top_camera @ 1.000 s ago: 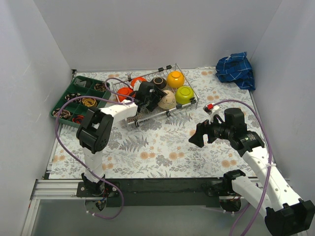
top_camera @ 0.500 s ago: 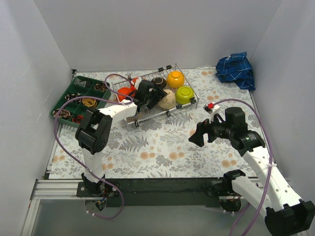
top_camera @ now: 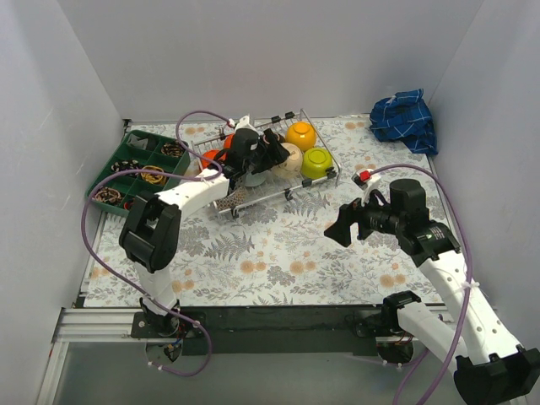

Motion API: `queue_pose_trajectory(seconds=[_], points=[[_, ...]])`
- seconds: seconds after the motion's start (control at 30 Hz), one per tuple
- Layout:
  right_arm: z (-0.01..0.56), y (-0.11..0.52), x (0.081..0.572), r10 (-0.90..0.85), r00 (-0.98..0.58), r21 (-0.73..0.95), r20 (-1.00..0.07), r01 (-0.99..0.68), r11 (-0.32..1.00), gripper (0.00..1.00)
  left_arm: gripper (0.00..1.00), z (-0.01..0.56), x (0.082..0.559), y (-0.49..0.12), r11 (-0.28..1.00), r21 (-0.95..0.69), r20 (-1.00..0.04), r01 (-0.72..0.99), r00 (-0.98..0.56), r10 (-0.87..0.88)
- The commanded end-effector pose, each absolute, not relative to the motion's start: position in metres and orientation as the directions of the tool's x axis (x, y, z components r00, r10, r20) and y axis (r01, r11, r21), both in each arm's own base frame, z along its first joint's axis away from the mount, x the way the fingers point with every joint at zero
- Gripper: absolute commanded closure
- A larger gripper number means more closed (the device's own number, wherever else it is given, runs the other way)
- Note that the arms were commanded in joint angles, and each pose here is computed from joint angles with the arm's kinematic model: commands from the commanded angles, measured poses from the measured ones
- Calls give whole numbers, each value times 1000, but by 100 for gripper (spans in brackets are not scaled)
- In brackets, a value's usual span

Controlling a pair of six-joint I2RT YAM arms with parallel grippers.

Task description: Unload the bowls from the dish rack

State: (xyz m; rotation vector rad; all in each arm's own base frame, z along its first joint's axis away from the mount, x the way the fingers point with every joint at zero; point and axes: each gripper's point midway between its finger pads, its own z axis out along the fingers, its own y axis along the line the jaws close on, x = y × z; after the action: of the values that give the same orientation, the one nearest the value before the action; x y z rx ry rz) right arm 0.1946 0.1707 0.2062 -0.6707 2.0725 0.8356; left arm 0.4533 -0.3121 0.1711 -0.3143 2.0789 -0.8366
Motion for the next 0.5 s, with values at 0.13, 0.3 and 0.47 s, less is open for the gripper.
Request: queue_pose_trajectory(seconds=[0.13, 0.3, 0.47], points=[[244, 172, 212, -61, -558, 367, -827, -619, 695, 1, 100, 295, 439, -307, 776, -422, -897, 469, -341, -282], [269, 176, 220, 25, -571, 423, -821, -578, 699, 1, 100, 315, 414, -290, 798, -182, -979, 574, -180, -94], [276, 177, 233, 91, -617, 477, -782, -498, 724, 1, 100, 297, 374, -290, 752, 84, -990, 654, -32, 139]])
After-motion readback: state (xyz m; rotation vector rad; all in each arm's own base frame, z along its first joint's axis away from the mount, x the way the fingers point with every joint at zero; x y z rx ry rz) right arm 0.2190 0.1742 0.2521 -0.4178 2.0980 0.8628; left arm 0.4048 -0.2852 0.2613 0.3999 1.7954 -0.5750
